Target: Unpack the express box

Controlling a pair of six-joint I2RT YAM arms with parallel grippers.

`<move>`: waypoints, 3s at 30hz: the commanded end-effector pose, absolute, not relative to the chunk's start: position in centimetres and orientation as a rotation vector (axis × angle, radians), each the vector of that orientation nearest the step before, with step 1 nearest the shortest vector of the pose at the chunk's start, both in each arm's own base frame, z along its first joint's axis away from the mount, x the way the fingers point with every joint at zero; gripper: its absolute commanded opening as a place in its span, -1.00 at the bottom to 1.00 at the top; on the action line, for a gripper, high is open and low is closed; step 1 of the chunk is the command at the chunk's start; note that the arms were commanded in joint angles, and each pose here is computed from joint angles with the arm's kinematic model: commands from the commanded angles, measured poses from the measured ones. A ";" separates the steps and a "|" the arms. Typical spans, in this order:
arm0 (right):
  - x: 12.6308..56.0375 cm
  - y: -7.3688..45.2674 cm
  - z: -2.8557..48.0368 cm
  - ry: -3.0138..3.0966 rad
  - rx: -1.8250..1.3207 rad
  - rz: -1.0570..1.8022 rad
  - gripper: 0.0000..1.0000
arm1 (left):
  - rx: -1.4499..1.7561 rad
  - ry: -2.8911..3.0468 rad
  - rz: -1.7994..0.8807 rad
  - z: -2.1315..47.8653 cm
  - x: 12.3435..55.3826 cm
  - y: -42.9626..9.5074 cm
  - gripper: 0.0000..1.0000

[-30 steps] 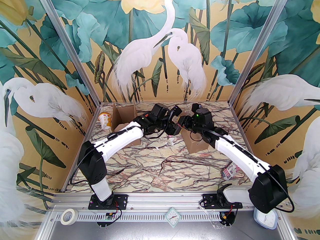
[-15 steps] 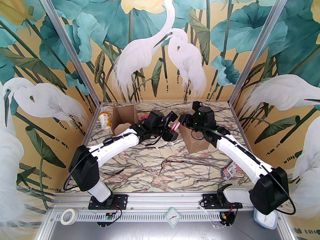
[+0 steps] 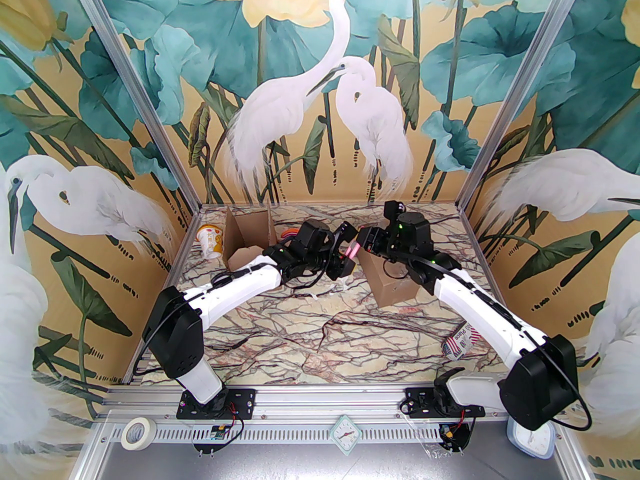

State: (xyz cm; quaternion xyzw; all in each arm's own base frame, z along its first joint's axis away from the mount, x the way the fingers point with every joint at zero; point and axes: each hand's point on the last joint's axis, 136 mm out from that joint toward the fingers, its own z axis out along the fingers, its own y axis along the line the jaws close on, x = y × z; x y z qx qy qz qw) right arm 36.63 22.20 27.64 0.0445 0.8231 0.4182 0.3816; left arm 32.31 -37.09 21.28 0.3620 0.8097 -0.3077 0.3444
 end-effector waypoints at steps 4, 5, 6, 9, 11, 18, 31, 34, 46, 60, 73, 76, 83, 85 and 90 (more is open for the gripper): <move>35.6 22.7 28.9 2.008 0.024 1.121 -0.70 | 0.944 2.018 -0.821 24.6 33.3 -38.1 -0.58; 35.5 22.6 28.8 1.996 0.027 1.123 -0.53 | 0.948 2.005 -0.818 25.1 33.3 -38.2 -0.58; 35.5 22.5 28.8 1.981 0.030 1.125 -0.39 | 0.951 1.995 -0.813 25.4 33.3 -38.3 -0.59; 35.3 22.5 29.4 1.930 0.016 1.136 -0.08 | 0.956 1.968 -0.784 26.3 33.3 -38.4 -0.60; 35.3 22.6 29.9 1.903 -0.003 1.140 -0.02 | 0.961 1.950 -0.772 26.9 33.3 -38.6 -0.61; 35.4 23.2 30.7 1.871 -0.051 1.167 -0.09 | 1.059 1.859 -0.720 28.4 32.5 -39.7 -0.61; 35.5 21.7 31.1 1.850 -0.004 1.081 0.01 | 1.233 1.805 -0.612 27.9 30.5 -40.8 -0.62; 35.5 21.1 31.4 1.843 0.004 1.036 0.12 | 1.253 1.803 -0.582 27.6 30.4 -40.7 -0.62; 35.1 21.4 30.9 1.855 -0.007 1.064 -0.60 | 1.275 1.769 -0.544 28.1 30.3 -41.1 -0.61; 35.7 17.8 32.9 1.801 0.028 0.894 -0.93 | 1.169 1.748 -0.560 31.1 30.9 -40.4 0.59; 37.3 5.7 34.8 1.796 0.095 0.279 -0.97 | 0.878 2.101 -0.861 29.0 37.8 -41.1 0.66; 38.3 4.4 34.4 1.848 0.048 0.181 -0.96 | 0.834 2.196 -0.884 27.1 39.3 -42.2 0.67; 41.2 7.8 34.9 1.763 -0.176 0.280 -0.95 | 0.729 2.257 -0.937 23.7 43.4 -43.0 0.62; 42.0 8.6 35.1 1.727 -0.206 0.315 -0.96 | 0.694 2.269 -0.918 23.1 44.8 -42.6 0.57; 44.4 9.9 34.8 1.702 -0.245 0.355 -0.99 | 0.711 2.262 -0.834 21.6 46.4 -42.1 0.54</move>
